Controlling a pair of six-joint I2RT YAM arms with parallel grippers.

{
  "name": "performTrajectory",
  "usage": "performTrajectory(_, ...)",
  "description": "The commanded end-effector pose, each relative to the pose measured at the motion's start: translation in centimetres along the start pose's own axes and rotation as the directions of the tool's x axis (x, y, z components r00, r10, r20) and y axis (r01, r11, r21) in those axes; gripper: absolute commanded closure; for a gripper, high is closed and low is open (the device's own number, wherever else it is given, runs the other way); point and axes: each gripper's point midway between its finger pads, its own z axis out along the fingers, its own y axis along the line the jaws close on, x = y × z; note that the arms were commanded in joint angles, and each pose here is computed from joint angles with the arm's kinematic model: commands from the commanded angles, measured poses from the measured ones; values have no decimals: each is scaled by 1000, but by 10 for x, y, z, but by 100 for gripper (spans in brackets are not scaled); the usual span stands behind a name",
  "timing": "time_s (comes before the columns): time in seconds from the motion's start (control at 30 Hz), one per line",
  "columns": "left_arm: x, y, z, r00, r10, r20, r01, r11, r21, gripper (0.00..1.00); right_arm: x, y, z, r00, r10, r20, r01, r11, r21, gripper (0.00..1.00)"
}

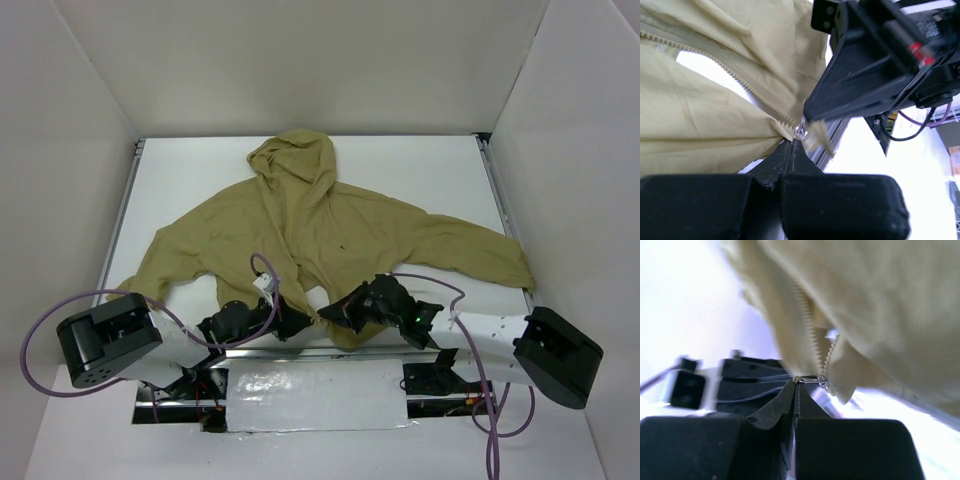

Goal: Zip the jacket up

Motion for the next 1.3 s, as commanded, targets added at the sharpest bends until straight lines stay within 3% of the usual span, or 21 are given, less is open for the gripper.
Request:
performTrajectory(0.0, 1, 2, -8, 999, 47, 27, -48, 999, 12, 100, -6, 46, -10, 996, 86, 32, -78, 978, -191, 100)
performTrajectory(0.13, 7, 2, -7, 999, 48, 7, -48, 999, 15, 100, -14, 68, -13, 992, 119, 35, -104, 952, -287, 100)
performTrajectory(0.37, 9, -5, -6, 999, 50, 8, -50, 997, 58, 100, -12, 61, 6, 988, 151, -40, -157, 954, -256, 100)
performTrajectory(0.7, 19, -16, -12, 996, 89, -27, -86, 992, 96, 100, -54, 36, 16, 973, 171, 153, -149, 978, -145, 100)
performTrajectory(0.87, 32, -15, -18, 992, 105, -65, -98, 990, 99, 100, -68, 47, 17, 970, 180, 164, -152, 973, -172, 100)
performTrajectory(1.13, 34, -13, -19, 993, 101, -64, -97, 993, 73, 100, -82, 106, 28, 979, 51, 197, -12, 981, -195, 100)
performTrajectory(1.27, 39, -8, -23, 992, 99, -82, -95, 994, 50, 100, -105, 126, 47, 972, -39, 230, 71, 989, -132, 100)
